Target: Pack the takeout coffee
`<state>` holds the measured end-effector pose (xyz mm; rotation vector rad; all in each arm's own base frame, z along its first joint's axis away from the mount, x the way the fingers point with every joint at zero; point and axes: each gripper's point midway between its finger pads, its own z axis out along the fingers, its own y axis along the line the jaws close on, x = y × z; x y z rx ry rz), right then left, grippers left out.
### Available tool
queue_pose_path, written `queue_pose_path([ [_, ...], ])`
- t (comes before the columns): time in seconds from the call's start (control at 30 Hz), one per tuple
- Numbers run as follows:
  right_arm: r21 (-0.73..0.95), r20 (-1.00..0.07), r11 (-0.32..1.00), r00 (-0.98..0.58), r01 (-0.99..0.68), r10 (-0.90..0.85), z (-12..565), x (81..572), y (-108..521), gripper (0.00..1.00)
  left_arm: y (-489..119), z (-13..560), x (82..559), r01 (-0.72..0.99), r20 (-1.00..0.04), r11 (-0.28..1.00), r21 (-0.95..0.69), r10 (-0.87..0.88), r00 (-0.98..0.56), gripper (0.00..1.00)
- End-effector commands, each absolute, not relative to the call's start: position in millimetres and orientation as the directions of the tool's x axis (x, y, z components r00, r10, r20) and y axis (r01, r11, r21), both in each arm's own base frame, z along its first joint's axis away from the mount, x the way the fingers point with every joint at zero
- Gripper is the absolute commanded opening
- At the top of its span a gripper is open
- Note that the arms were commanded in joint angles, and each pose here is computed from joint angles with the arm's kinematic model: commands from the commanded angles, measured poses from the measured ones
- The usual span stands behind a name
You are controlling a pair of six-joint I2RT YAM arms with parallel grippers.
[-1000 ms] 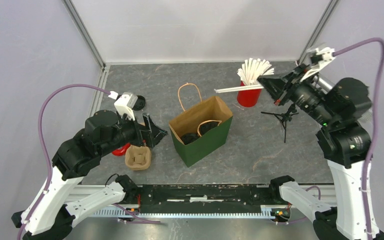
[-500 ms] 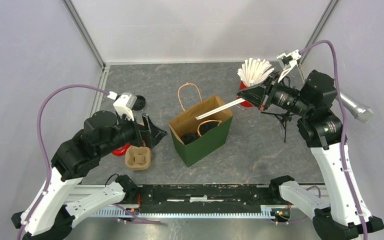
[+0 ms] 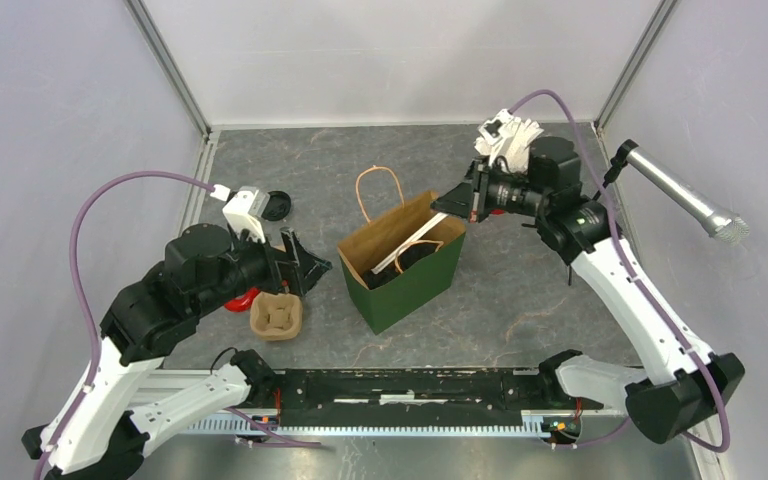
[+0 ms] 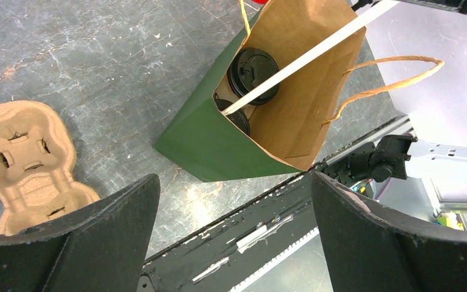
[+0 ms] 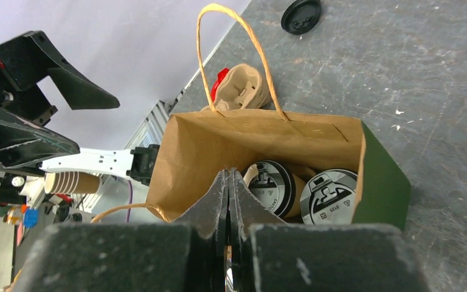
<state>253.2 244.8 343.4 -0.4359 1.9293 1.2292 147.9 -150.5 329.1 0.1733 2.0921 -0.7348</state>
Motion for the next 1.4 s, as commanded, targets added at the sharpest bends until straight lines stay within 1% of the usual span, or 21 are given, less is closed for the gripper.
queue_pose_path([
  [0.0,0.578,-0.794,0.463,-0.594,-0.672,0.129,351,263,257,0.02,-147,335,152,0.366,-0.802,0.822,-0.436,-0.170,-0.573,1.00],
  [0.17,0.599,-0.774,0.444,-0.623,-0.666,0.110,337,265,268,0.05,-145,337,152,0.367,-0.808,0.825,-0.430,-0.170,-0.563,1.00],
  [0.4,0.608,-0.761,0.448,-0.643,-0.655,0.093,324,267,272,0.09,-145,336,154,0.362,-0.808,0.829,-0.427,-0.170,-0.564,1.00],
  [0.57,0.591,-0.769,0.479,-0.633,-0.649,0.091,322,272,270,0.23,-145,336,154,0.360,-0.806,0.828,-0.430,-0.173,-0.566,1.00],
  [0.63,0.572,-0.785,0.499,-0.612,-0.651,0.101,331,278,267,0.31,-145,337,153,0.363,-0.808,0.826,-0.431,-0.174,-0.563,1.00],
  [0.67,0.554,-0.799,0.510,-0.591,-0.657,0.107,341,281,266,0.38,-144,338,153,0.365,-0.809,0.825,-0.431,-0.174,-0.562,1.00],
  [0.7,0.532,-0.814,0.532,-0.570,-0.658,0.110,350,287,263,0.42,-144,338,152,0.365,-0.809,0.825,-0.432,-0.175,-0.562,1.00],
  [0.83,0.438,-0.864,0.641,-0.492,-0.631,0.106,371,312,246,0.51,-140,336,150,0.359,-0.808,0.831,-0.424,-0.169,-0.564,1.00],
  [0.93,0.391,-0.888,0.690,-0.446,-0.609,0.110,379,327,233,0.52,-138,336,148,0.360,-0.810,0.830,-0.426,-0.173,-0.561,1.00],
  [1.03,0.337,-0.915,0.748,-0.385,-0.572,0.118,385,342,217,0.50,-133,337,146,0.353,-0.813,0.834,-0.423,-0.179,-0.554,1.00],
  [1.13,0.226,-0.947,0.871,-0.307,-0.436,0.092,383,367,185,0.51,-130,335,144,0.349,-0.815,0.836,-0.423,-0.182,-0.551,1.00],
  [1.2,0.121,-0.958,0.940,-0.285,-0.319,0.026,368,383,158,0.51,-130,334,144,0.348,-0.814,0.837,-0.423,-0.182,-0.551,1.00],
  [1.27,0.020,-0.949,0.974,-0.312,-0.225,-0.053,347,399,134,0.51,-130,334,144,0.350,-0.814,0.836,-0.422,-0.180,-0.552,1.00],
  [1.37,-0.106,-0.915,0.972,-0.361,-0.208,-0.177,317,417,117,0.50,-130,337,144,0.356,-0.817,0.835,-0.420,-0.177,-0.548,1.00],
])
